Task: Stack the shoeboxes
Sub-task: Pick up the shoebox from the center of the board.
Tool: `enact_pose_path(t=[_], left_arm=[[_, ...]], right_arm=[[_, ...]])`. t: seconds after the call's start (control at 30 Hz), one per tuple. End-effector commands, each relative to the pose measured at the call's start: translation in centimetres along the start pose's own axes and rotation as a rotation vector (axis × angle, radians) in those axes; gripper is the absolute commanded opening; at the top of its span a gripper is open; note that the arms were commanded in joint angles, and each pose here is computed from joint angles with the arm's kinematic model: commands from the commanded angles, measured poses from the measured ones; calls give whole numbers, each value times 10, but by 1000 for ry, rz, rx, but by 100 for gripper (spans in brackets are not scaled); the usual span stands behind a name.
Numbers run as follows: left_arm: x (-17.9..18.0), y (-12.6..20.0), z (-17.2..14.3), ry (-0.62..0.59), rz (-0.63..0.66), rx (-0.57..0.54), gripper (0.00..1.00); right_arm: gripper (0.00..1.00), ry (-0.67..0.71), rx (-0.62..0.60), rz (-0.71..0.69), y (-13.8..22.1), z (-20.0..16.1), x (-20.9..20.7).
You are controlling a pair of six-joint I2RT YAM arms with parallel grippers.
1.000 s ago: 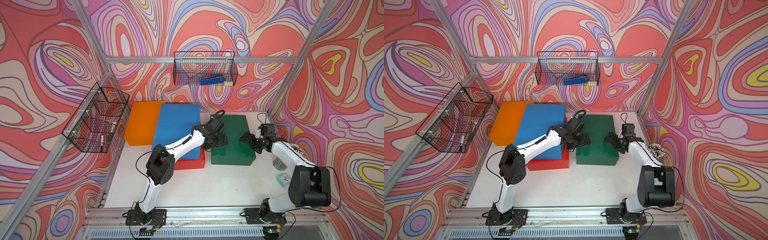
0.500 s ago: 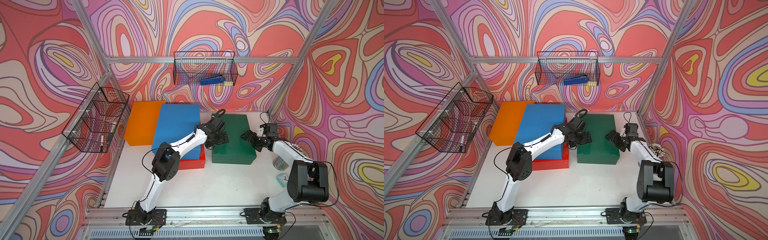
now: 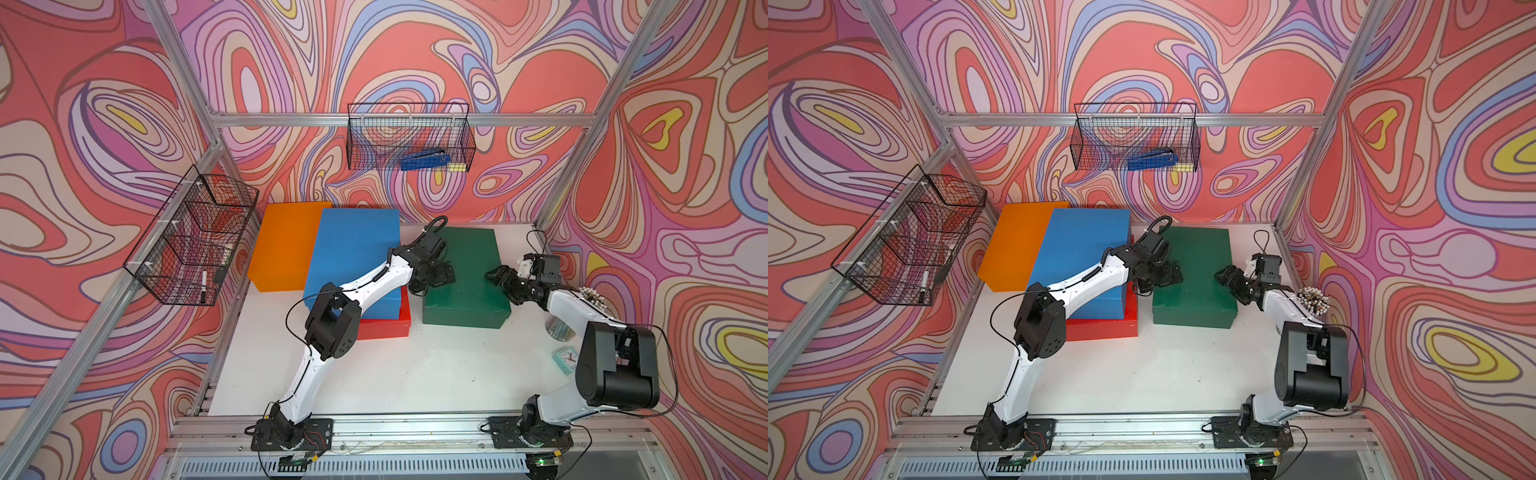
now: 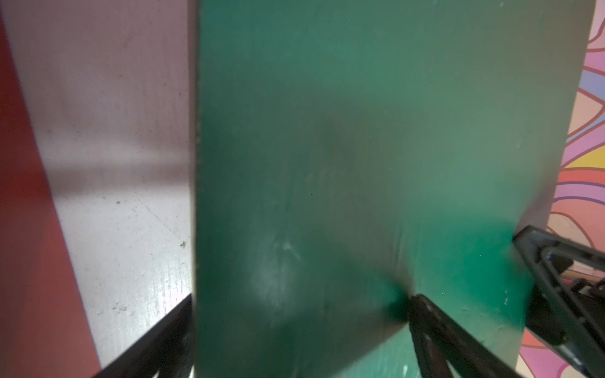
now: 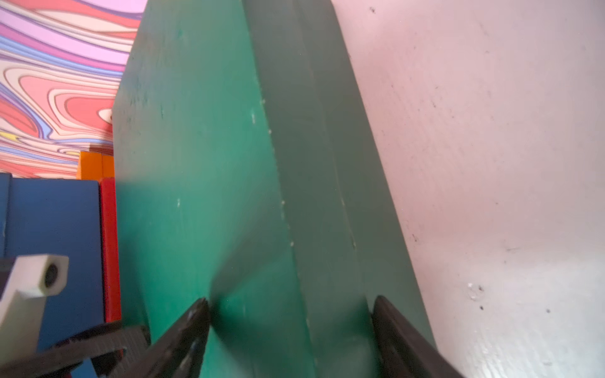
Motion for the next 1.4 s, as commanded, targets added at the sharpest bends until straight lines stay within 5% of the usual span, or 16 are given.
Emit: enact_pose_path(t=[0.0,1.13,1.37], left_arm=[[-32,8,-1,-11,-139,-15,96],[-133,220,-9,-227,-431,-374,94],[-138,262,-22,-272,-422,-439,95]], right_arm=[[69,4,121,145,14,-24,31],[61,258,-74,387,164,-37,179],[61,307,-27,412,174,-58,211]])
Point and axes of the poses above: each gripper's point midway between its finger pads, its own y axis back along the fingers, its own x axis along the line the jaws close on, z = x × y, the point moved 7 cm from there along y, back along the fingers, and after that the axes turned 5 degrees about -y, right-handed, at the moved point
